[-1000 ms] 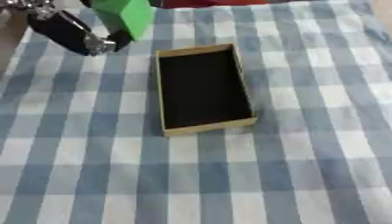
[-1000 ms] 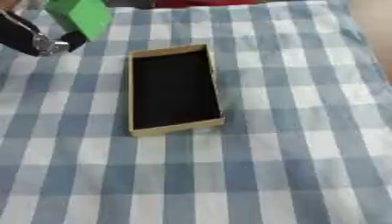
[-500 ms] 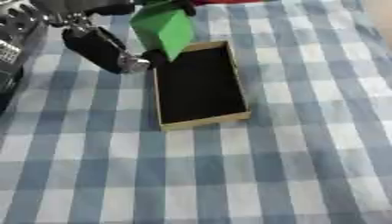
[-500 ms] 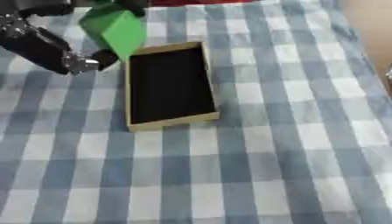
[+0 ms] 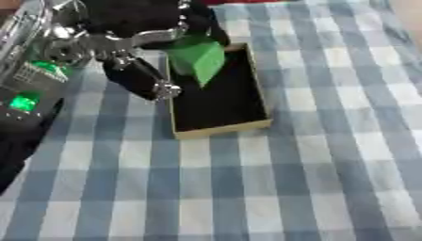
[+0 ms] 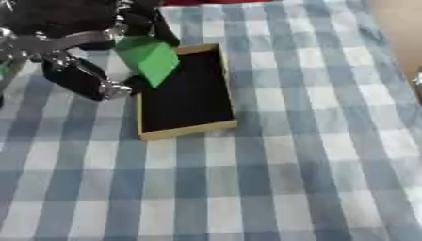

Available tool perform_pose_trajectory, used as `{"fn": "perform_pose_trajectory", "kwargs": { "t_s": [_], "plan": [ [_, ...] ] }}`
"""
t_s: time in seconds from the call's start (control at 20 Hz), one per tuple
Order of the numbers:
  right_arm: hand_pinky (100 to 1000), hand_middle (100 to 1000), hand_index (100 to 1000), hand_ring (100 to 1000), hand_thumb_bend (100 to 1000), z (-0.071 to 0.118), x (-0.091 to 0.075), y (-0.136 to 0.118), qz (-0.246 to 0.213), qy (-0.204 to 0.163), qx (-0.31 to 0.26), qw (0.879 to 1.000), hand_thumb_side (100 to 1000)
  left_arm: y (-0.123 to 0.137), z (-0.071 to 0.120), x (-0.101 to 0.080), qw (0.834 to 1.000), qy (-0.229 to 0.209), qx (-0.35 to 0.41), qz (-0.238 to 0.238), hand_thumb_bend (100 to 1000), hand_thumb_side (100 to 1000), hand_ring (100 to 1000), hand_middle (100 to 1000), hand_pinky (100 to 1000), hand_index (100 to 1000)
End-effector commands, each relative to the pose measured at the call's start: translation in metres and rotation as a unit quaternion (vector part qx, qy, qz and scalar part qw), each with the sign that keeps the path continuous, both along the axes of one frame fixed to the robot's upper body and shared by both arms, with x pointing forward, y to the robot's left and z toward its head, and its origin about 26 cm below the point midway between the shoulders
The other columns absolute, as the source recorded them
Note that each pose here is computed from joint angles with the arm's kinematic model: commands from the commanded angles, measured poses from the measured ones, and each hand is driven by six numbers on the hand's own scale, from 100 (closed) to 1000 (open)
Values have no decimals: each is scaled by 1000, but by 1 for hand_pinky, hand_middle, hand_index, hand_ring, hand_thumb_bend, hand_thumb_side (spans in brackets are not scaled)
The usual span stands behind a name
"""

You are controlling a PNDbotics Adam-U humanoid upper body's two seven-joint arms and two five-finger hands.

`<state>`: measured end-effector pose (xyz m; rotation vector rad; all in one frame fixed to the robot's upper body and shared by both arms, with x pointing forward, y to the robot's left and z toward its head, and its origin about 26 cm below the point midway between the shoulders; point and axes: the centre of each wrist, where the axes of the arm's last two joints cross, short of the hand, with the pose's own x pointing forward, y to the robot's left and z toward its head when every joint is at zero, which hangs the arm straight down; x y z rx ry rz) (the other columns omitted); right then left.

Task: Pick up objects on the table and place them in the box.

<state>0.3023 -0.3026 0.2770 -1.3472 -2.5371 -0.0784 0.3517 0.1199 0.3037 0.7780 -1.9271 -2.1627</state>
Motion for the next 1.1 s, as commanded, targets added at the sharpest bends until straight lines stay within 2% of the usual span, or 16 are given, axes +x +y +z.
{"fn": "perform_pose_trajectory", "kwargs": {
  "t_s": [0.05,0.75,1.1],
  "plan": [
    [785,750,795,741,100,7,-4,-2,-5,-16,-5,1000,1000,-1,-3,5,1000,-24,7,13,263,100,747,741,660,825],
    [784,749,793,739,100,4,-4,-2,-5,-13,5,1000,1000,-7,-38,34,997,-30,-3,69,240,100,746,741,661,829],
    [783,748,791,738,100,4,-4,-1,-2,-12,6,1000,1000,-12,-35,36,997,-38,-28,67,213,100,744,739,662,831]
  ]
}}
